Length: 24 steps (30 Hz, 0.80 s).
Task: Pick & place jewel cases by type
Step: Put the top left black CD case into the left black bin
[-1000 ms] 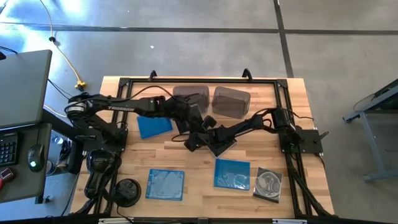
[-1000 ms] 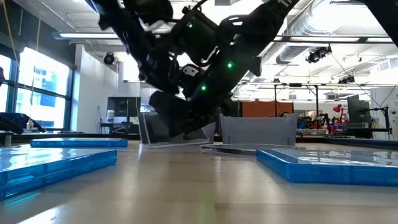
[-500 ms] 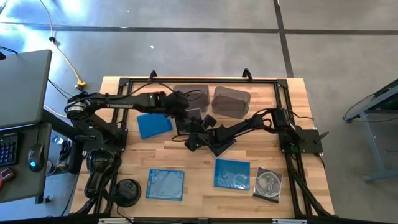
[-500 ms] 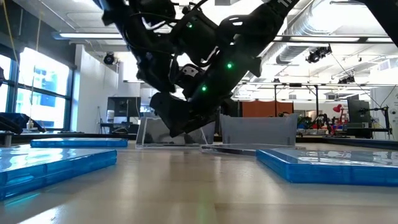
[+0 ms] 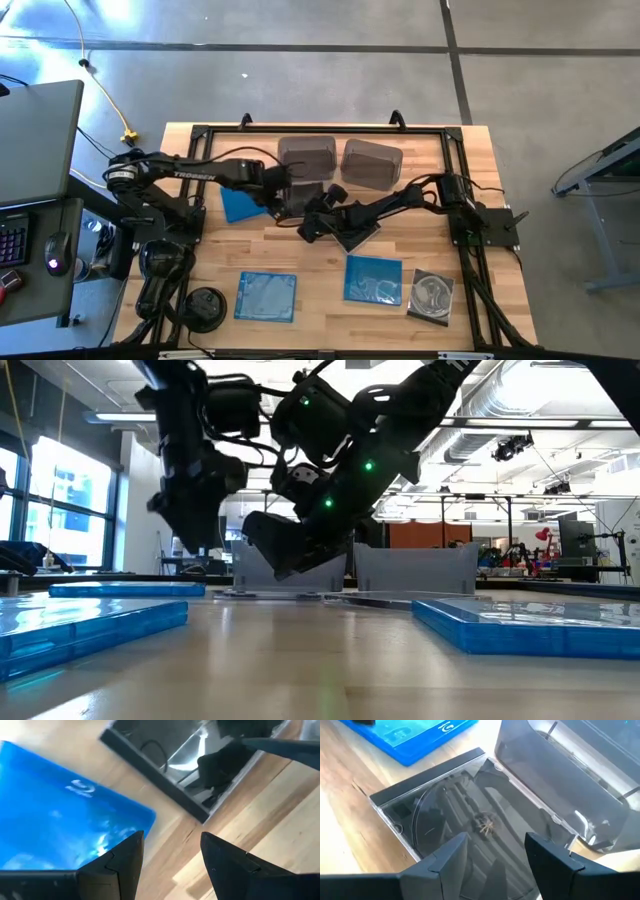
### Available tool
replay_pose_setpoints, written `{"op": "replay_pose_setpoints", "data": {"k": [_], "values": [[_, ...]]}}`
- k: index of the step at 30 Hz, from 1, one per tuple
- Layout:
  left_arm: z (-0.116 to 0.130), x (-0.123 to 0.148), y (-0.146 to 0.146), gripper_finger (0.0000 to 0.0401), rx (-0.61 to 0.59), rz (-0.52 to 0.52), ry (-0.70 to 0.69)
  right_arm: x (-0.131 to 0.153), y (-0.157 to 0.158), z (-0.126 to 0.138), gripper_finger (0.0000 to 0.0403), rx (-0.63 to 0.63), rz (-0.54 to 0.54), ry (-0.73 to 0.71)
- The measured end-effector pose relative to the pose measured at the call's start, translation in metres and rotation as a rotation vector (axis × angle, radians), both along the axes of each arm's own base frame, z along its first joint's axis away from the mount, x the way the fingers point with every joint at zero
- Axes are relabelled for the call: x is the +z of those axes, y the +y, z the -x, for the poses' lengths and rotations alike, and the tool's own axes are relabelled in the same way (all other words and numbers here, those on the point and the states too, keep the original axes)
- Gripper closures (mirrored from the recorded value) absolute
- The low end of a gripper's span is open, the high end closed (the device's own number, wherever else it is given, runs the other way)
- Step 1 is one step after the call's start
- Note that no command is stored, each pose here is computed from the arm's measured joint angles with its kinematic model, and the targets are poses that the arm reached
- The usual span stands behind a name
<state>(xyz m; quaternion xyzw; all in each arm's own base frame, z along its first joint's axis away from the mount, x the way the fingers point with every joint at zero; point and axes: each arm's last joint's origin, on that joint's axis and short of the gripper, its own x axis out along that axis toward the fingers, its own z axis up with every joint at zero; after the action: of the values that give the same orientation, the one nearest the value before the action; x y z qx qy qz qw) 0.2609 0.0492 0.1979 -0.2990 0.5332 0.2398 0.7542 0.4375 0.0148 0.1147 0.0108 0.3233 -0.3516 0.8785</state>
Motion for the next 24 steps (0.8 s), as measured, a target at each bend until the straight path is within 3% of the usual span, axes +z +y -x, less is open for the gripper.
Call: {"op": "replay_pose_setpoints", "data": {"k": [6,14,24], "values": [[-0.005,-0.017,-0.001,0.0206,-0.067,0.004,-0.147,-0.001,0.003,-0.001,0.0206,0.11,-0.01,0.058],[-0.015,-0.027,0.001,0.0206,-0.306,-0.213,-0.218,0.005,0.01,-0.002,0.0206,0.311,-0.153,0.078],[-0.017,-0.049,-0.044,0.0206,-0.436,-0.134,-0.158,0.069,0.024,0.02,0.0206,0.412,-0.063,0.122]]}}
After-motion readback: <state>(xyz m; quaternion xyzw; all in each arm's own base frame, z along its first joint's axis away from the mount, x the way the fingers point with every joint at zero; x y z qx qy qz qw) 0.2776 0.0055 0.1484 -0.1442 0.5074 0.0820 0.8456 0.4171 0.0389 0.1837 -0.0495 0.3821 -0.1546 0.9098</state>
